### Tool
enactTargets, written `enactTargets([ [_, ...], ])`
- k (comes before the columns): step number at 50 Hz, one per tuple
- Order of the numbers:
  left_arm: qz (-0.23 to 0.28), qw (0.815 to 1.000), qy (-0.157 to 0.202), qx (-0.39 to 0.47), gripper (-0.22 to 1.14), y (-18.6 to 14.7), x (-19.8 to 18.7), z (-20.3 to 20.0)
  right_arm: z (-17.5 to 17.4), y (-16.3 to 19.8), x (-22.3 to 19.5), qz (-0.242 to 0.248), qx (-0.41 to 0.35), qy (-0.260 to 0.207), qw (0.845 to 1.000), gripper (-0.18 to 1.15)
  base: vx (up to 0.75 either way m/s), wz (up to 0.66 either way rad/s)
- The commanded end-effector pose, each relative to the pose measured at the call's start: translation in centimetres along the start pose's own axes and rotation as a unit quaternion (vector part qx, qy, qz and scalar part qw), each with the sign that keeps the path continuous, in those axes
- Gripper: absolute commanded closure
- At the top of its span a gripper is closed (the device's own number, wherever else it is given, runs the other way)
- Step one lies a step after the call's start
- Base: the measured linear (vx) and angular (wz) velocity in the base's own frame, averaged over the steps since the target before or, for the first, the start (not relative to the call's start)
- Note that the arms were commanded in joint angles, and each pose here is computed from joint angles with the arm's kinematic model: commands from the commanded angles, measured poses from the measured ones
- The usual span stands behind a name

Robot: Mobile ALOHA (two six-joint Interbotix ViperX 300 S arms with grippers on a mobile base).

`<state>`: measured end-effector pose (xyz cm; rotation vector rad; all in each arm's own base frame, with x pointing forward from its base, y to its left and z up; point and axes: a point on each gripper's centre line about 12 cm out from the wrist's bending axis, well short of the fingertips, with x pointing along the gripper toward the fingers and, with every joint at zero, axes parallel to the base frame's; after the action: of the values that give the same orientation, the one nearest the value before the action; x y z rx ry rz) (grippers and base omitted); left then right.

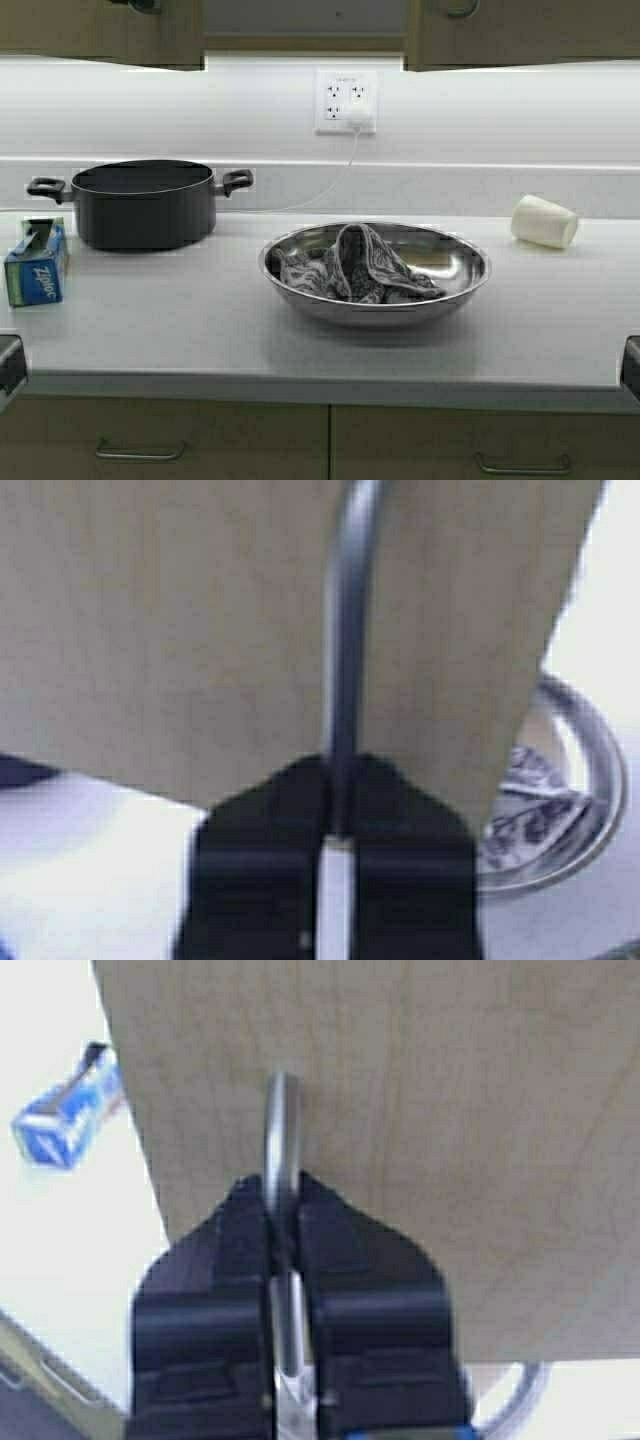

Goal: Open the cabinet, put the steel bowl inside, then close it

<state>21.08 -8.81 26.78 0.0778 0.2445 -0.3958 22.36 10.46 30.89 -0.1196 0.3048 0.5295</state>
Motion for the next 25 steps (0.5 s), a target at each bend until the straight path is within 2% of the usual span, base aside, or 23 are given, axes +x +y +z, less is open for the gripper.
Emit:
enactTargets([
  [1,0.030,1.000,0.000,0.006,-0.02,1.5,0.3,0.6,-0.6,-2.6,0.5,-0.035,0.004,0.040,0.999,-0.06,-0.17,-0.03],
  [3,0.028,1.000,0.010,0.004,-0.18,1.4,0.4,0.3,-0.5,-3.0,0.4,-0.037,0.010,0.050,0.998,-0.13,-0.17,-0.03],
  [4,0.028,0.999,0.016,0.005,-0.21,1.4,0.4,0.1,-0.5,-3.2,0.4,-0.039,0.015,0.055,0.998,-0.13,-0.17,-0.03],
  [9,0.025,0.999,0.030,0.003,-0.07,1.3,0.3,-0.4,-0.5,-4.1,-0.2,-0.044,0.021,0.087,0.995,-0.03,-0.16,-0.02],
  [11,0.024,0.999,0.034,0.003,-0.03,1.3,0.1,-0.5,-0.6,-4.4,-0.6,-0.046,0.018,0.101,0.994,-0.03,-0.14,0.00],
  [20,0.013,0.997,0.080,-0.001,-0.02,1.0,-1.1,-1.6,-0.9,-4.8,-1.8,-0.054,0.004,0.140,0.989,-0.03,-0.13,-0.01],
  [25,0.003,0.995,0.104,-0.003,0.12,0.7,-2.0,-1.9,-1.4,-4.0,-2.4,-0.028,0.010,0.172,0.985,0.00,-0.12,0.00],
])
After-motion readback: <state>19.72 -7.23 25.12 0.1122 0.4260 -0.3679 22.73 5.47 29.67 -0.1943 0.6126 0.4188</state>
